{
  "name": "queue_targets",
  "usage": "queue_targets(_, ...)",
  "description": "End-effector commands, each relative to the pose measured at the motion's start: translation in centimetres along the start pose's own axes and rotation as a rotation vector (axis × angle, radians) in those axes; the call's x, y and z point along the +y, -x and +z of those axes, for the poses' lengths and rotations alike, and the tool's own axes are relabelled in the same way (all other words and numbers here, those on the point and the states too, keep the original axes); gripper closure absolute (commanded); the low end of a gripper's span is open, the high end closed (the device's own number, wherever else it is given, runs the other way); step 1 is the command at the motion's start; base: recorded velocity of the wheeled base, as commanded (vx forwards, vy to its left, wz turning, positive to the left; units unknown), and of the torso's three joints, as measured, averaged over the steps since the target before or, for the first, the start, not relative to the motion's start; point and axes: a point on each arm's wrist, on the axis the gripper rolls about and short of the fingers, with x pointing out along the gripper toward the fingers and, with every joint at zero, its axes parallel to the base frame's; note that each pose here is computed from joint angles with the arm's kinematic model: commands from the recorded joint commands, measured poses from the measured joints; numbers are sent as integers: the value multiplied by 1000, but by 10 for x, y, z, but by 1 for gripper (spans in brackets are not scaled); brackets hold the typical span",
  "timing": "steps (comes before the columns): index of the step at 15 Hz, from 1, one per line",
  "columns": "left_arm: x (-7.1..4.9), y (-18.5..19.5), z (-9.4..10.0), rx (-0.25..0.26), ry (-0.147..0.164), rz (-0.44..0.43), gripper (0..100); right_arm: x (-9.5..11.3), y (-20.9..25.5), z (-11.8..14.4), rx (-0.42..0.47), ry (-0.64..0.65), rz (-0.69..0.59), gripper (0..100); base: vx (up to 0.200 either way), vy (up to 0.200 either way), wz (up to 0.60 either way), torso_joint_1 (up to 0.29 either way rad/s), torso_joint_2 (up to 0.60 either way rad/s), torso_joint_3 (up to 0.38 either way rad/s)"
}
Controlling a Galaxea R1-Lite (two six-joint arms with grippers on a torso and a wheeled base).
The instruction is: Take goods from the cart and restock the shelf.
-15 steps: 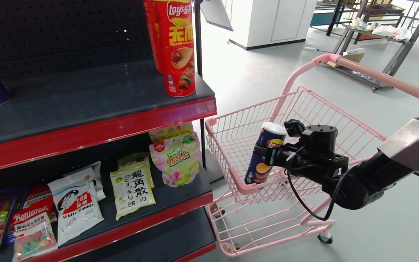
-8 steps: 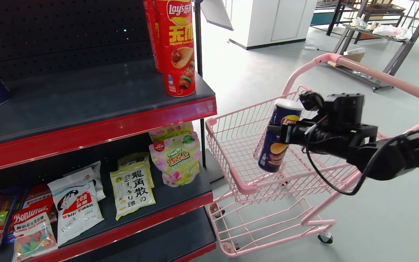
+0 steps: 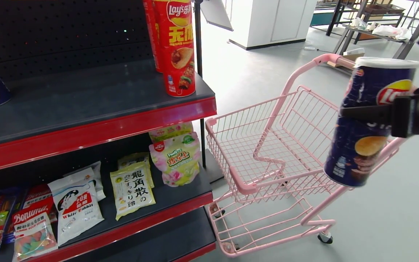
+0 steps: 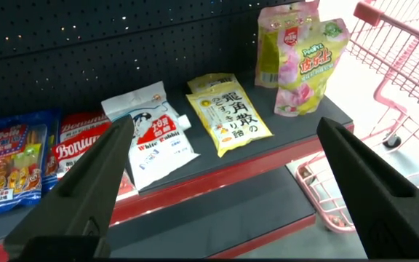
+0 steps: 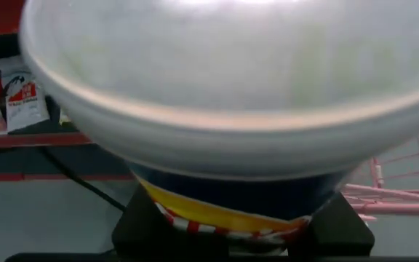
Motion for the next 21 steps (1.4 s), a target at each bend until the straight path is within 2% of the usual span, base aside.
queue_targets(1,0,0,0,1,0,1,0,7,59,-10,-98,35,-12,100,0,0,0,0,0,0)
queue_targets(6,0,0,0,1,-2,-1,0,8,39,-32,-14,34,65,100,0,0,0,0,0,0)
queue_targets(9,0,0,0,0,-11,-2,0,9,23,-30,-12,35,134,100,0,0,0,0,0,0)
queue_targets(10,0,0,0,0,-11,-2,0,10,13,-26,-32,44,203,100,0,0,0,0,0,0)
queue_targets(14,0,0,0,0,-11,-2,0,11,-14,-27,5,112,222,100,0,0,0,0,0,0)
queue_targets(21,0,0,0,0,-11,-4,0,13,-16,-27,10,115,239,100,0,0,0,125,-421,-294)
